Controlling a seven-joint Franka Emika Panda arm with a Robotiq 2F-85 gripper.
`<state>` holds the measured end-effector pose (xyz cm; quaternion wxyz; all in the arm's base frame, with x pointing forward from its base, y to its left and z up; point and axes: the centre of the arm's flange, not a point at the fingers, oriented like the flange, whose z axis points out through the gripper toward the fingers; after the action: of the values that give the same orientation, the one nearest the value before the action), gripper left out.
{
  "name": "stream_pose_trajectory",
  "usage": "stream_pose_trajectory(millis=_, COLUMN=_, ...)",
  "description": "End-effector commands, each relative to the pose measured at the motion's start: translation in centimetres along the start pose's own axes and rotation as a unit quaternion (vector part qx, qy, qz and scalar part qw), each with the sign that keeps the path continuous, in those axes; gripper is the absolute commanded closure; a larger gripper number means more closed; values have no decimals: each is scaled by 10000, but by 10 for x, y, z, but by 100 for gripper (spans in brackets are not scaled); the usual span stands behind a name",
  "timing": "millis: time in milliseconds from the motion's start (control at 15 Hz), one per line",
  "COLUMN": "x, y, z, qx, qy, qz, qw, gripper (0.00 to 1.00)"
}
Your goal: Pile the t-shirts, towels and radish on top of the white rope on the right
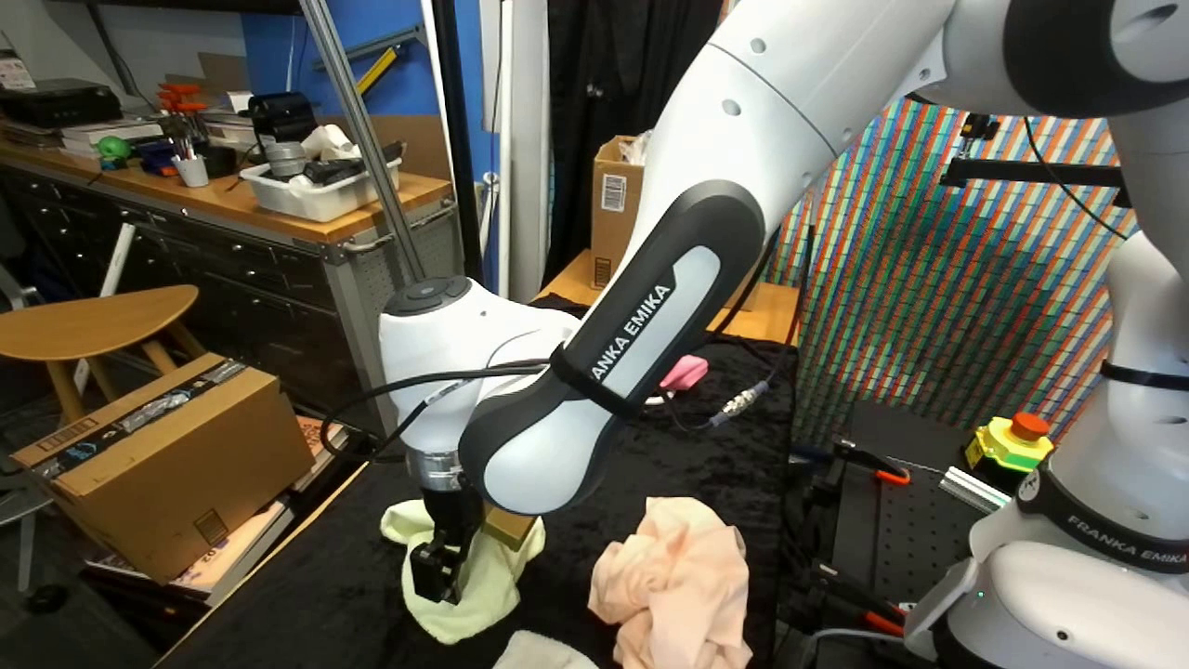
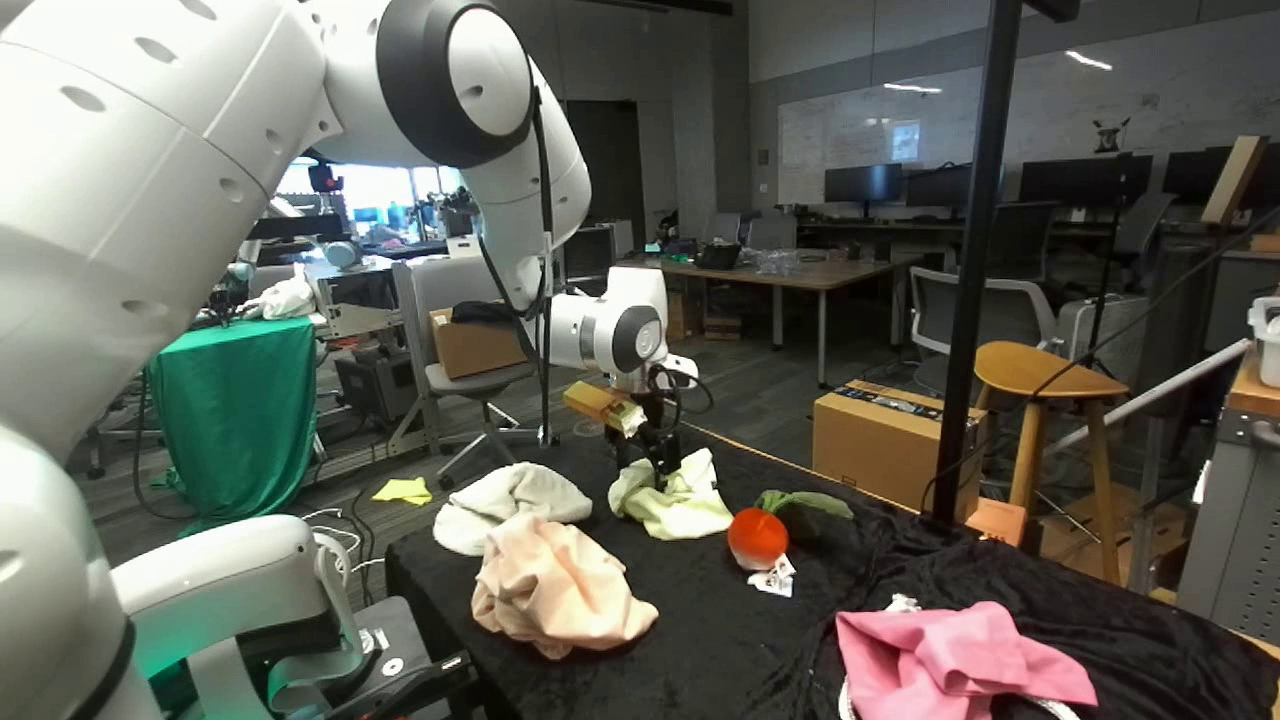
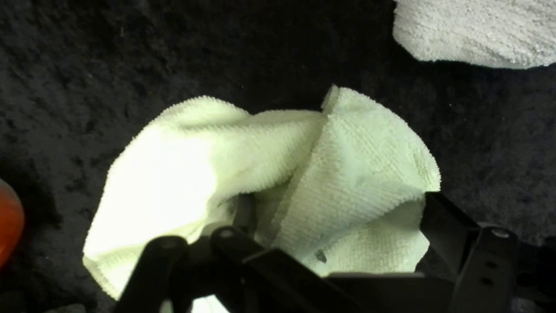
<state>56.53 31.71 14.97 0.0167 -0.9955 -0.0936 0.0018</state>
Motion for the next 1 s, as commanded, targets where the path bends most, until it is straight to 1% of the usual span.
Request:
stream_pose_trajectory(millis=0, x=5, y=-3, z=3, qx=-59, qy=5, qz=-64, qw=10000, gripper=29)
stream_pose_trajectory(millis=67, x=4, y=-2, z=4, qx=-78, qy=16, qz=-74, qw=9999, gripper=30)
stream_pose_trajectory(millis=133, x=4, y=-2, z=4, qx=-67, qy=19, qz=-66, qw=10000, gripper=36)
stream_pose_trajectory(millis=200, x=3, y=-1, z=3, qx=-72, qy=20, qz=-59, qw=10000, gripper=47)
stream_pose_trajectory(millis=467, x=0, y=-3, z=-1, qx=-87, qy=34, qz=-88, qw=9999, gripper=76)
stream_pose_trajectory(millis=533, x=-2, y=-4, z=-3, qx=-109, qy=44, qz=-131, qw=9998, gripper=85)
stream_pose_trajectory(millis=667, x=-4, y=-5, z=-7, qx=-155, qy=92, qz=-179, qw=9997, gripper=96)
stream_pose_trajectory(millis=867, x=-10, y=-6, z=-18, qx=-337, qy=209, qz=-295, qw=9988, gripper=97)
stream_pose_trajectory(millis=933, x=-13, y=-6, z=-23, qx=-435, qy=281, qz=-343, qw=9981, gripper=93)
